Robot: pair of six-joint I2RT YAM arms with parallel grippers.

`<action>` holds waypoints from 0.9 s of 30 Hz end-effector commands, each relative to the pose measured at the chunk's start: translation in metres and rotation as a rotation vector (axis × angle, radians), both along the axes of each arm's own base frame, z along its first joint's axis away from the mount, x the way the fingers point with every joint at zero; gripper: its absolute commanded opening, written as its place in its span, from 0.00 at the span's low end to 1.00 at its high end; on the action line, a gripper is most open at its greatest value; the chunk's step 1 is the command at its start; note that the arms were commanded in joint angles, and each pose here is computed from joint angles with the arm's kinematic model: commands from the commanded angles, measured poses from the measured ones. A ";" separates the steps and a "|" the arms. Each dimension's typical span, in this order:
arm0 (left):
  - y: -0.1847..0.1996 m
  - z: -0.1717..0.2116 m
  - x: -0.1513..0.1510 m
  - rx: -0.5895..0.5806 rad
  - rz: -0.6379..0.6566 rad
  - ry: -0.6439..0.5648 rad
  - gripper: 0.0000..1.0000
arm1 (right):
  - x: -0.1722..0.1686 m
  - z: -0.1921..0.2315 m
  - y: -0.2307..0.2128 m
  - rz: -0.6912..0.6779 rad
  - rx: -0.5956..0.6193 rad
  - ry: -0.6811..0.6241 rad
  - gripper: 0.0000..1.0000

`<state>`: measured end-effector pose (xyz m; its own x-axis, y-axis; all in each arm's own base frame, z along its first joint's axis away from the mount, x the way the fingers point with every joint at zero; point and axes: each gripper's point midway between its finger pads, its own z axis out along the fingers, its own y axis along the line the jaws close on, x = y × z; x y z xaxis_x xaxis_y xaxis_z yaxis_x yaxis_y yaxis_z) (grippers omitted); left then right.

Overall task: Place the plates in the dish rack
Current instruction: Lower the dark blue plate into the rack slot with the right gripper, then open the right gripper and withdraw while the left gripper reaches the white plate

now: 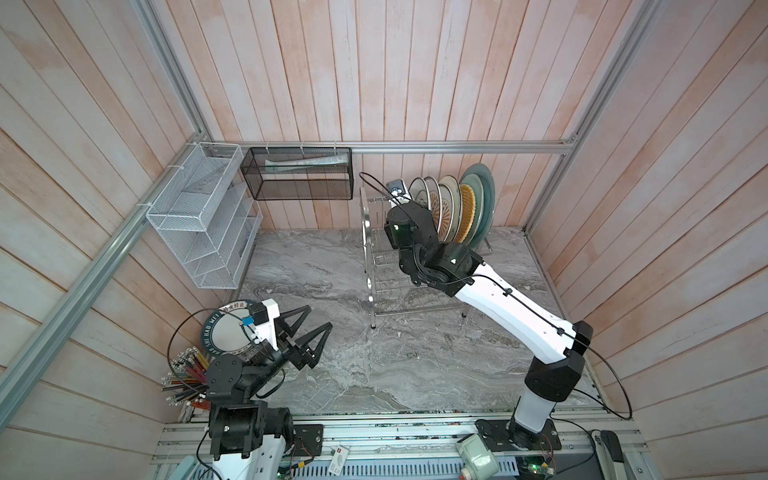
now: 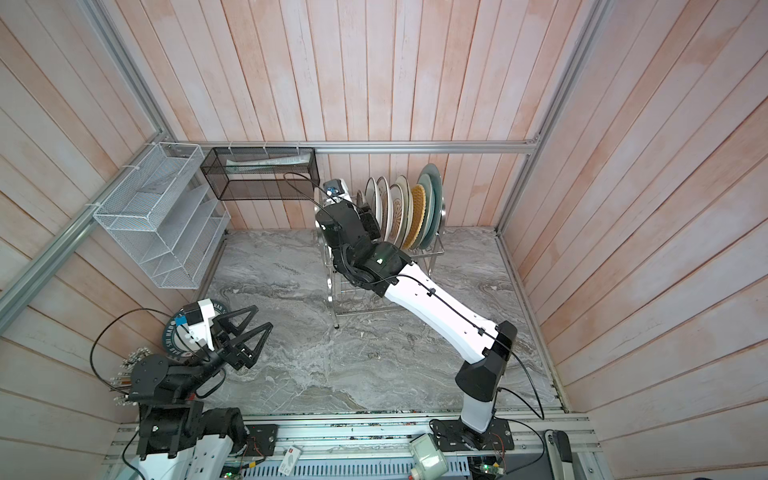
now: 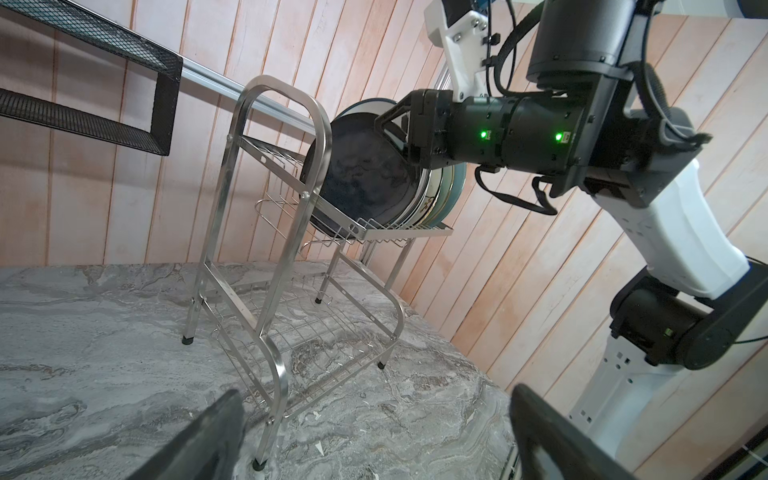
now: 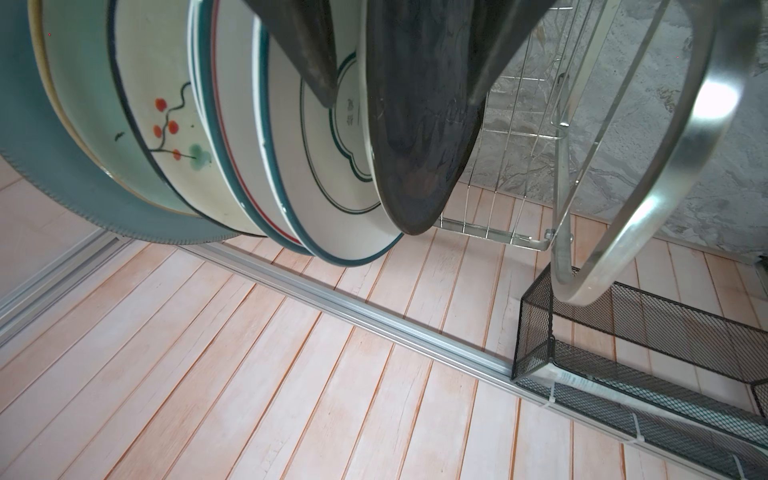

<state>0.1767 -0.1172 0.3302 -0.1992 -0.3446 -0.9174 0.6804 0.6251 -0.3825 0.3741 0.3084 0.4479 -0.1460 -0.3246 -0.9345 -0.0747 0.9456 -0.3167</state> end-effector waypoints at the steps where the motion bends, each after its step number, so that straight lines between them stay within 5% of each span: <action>1: 0.000 0.000 0.000 0.000 -0.001 -0.009 1.00 | -0.009 0.026 -0.009 0.017 0.042 -0.027 0.53; 9: 0.001 -0.002 0.003 -0.002 0.007 0.004 1.00 | -0.030 0.058 -0.008 0.063 0.081 -0.076 0.63; 20: 0.013 -0.024 0.027 -0.061 0.096 0.154 1.00 | -0.116 0.057 -0.039 0.307 0.269 -0.070 0.87; 24: 0.031 -0.050 0.052 -0.199 0.213 0.332 1.00 | -0.140 0.031 -0.053 0.403 0.339 -0.015 0.93; 27: 0.044 -0.069 0.072 -0.413 0.287 0.470 1.00 | -0.151 0.007 -0.055 0.460 0.363 0.034 0.95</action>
<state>0.2299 -0.0909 0.2784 -0.3928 -0.5685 -0.7228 0.3870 0.6108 -0.6908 0.2320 0.2354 0.4786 -0.0389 -0.0455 -0.9982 -0.4178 0.9082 -0.0251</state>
